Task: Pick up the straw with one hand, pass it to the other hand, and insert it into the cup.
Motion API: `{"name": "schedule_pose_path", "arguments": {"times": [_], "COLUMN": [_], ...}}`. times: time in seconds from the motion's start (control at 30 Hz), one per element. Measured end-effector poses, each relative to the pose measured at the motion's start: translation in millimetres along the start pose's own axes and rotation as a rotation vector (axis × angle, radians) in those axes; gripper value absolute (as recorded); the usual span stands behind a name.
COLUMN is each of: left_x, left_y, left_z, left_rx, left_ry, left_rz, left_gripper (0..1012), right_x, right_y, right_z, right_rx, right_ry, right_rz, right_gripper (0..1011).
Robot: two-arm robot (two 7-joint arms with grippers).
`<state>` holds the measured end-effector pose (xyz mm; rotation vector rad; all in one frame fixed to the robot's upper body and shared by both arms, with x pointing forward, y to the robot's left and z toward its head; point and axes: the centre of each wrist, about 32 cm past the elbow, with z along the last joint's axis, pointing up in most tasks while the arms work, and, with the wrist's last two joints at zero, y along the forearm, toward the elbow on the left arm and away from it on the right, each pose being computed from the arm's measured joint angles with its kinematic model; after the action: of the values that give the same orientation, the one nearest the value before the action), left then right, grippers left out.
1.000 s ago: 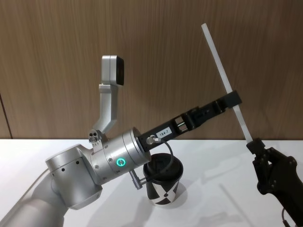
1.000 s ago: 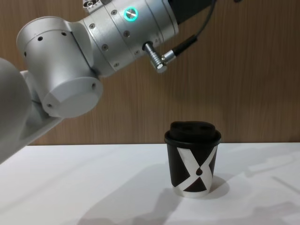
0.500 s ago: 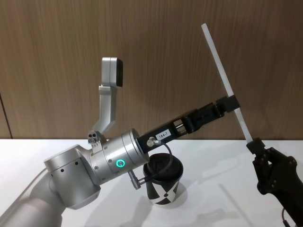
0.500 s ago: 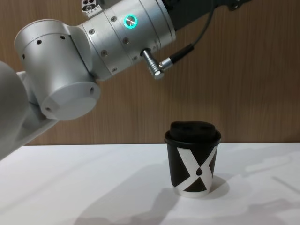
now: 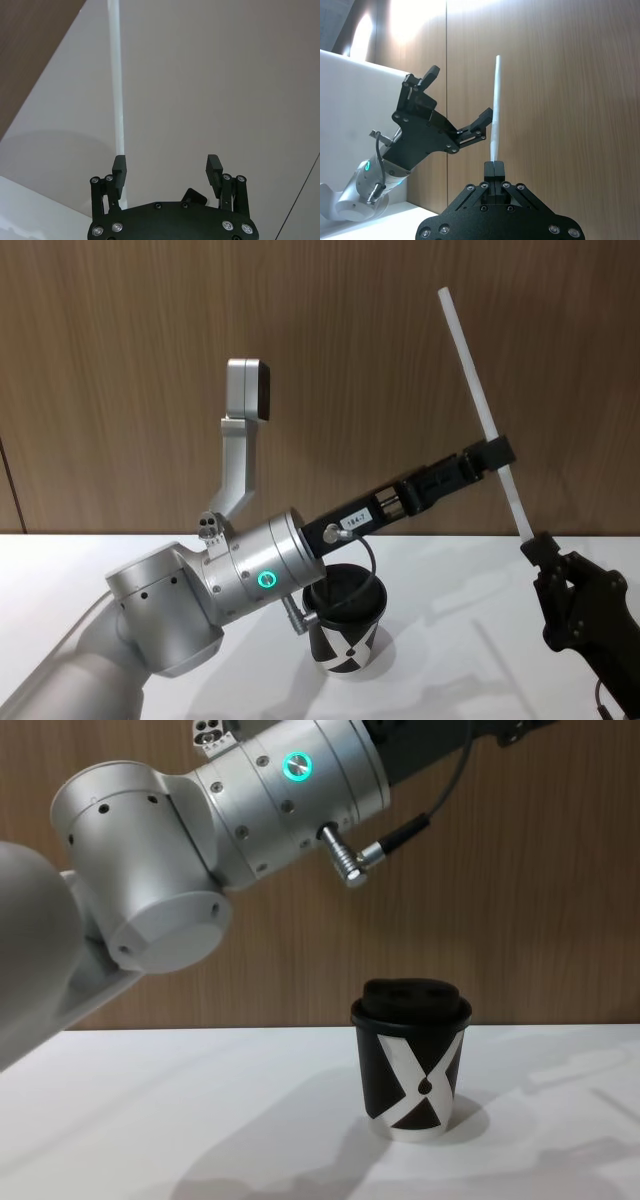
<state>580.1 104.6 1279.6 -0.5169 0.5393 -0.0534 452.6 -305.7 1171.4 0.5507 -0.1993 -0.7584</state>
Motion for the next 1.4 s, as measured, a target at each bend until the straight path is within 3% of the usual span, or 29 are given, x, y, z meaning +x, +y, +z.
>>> {"name": "schedule_pose_path", "arguments": {"times": [0.83,1.4], "left_x": [9.0,15.4], "left_y": [3.7,-6.2], "left_z": [2.5,-1.7], "left_rx": [-0.002,0.012], "left_ry": [0.009,0.020], "left_rz": [0.037,0.028], "left_gripper": [1000,1000], "right_x": [0.0,0.0], "right_y": [0.0,0.0], "right_z": [0.0,0.0], "right_rx": [0.000,0.000], "right_ry": [0.000,0.000], "right_rz": [0.000,0.000], "right_gripper": [0,0]}}
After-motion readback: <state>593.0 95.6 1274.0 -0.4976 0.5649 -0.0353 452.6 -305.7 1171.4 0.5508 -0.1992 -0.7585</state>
